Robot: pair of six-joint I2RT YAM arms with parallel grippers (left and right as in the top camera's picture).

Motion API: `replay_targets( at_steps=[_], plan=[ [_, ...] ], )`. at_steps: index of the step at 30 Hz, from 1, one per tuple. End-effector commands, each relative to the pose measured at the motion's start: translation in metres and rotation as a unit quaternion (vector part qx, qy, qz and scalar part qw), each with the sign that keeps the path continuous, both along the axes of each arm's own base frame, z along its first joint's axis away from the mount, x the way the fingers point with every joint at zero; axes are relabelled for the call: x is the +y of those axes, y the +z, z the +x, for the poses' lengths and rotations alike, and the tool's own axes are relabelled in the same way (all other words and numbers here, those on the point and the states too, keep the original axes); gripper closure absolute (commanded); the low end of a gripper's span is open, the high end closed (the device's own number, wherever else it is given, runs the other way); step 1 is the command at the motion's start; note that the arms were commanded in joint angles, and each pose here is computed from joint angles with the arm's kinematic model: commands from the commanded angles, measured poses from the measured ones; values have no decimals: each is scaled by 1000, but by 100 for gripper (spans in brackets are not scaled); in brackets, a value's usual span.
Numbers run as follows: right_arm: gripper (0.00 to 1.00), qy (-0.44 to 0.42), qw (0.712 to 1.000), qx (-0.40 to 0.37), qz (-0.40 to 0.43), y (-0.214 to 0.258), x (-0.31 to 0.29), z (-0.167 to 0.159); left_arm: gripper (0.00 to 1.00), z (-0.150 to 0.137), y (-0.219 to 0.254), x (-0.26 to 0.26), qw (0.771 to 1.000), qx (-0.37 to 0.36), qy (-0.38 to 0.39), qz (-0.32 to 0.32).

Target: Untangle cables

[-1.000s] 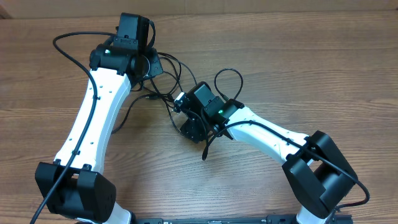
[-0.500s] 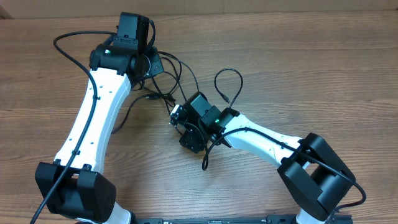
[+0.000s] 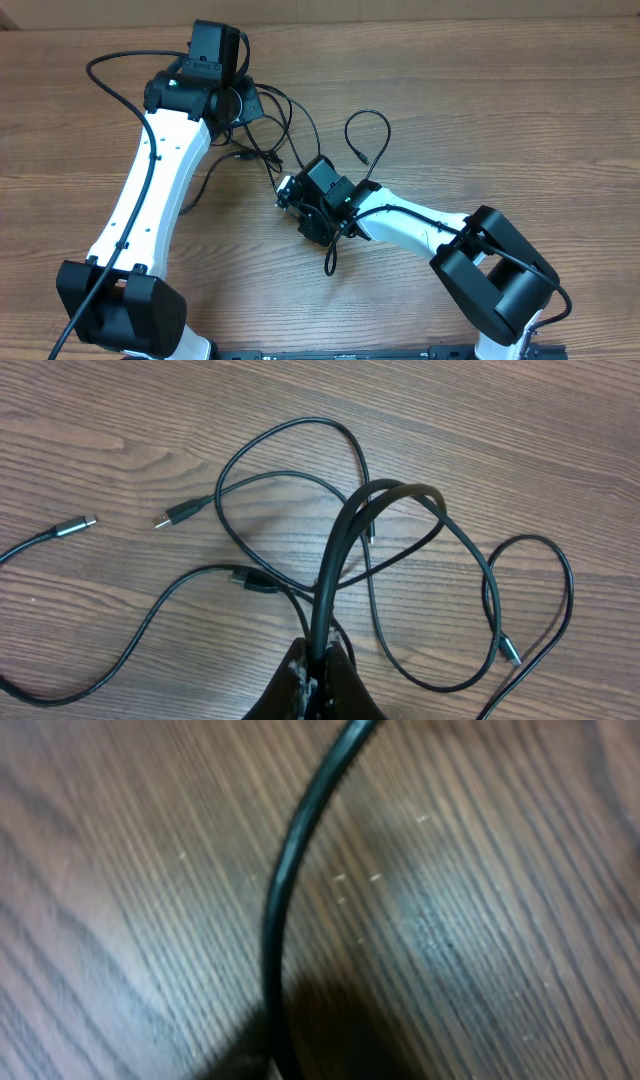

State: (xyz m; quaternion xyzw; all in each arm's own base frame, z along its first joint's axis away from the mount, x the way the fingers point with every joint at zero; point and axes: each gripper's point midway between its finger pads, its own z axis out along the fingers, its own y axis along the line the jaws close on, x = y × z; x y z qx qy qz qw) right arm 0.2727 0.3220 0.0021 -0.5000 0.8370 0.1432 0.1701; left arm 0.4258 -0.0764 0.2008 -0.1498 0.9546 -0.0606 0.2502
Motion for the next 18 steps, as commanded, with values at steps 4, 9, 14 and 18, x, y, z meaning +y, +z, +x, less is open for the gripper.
replay_targets(
  at_steps=[4,9,14,18],
  plan=[
    [96,-95,995,-11,9,24,-12,25,96,-2,-2,1,1000,6,6,-4],
    [96,-198,979,-44,14,80,-47,63,96,-4,-4,5,1000,13,3,8],
    [96,-301,951,-63,21,140,-113,89,96,-7,-5,13,999,18,14,30],
    [96,-379,920,-90,40,181,-179,108,96,-10,-6,19,999,23,21,43]
  ],
)
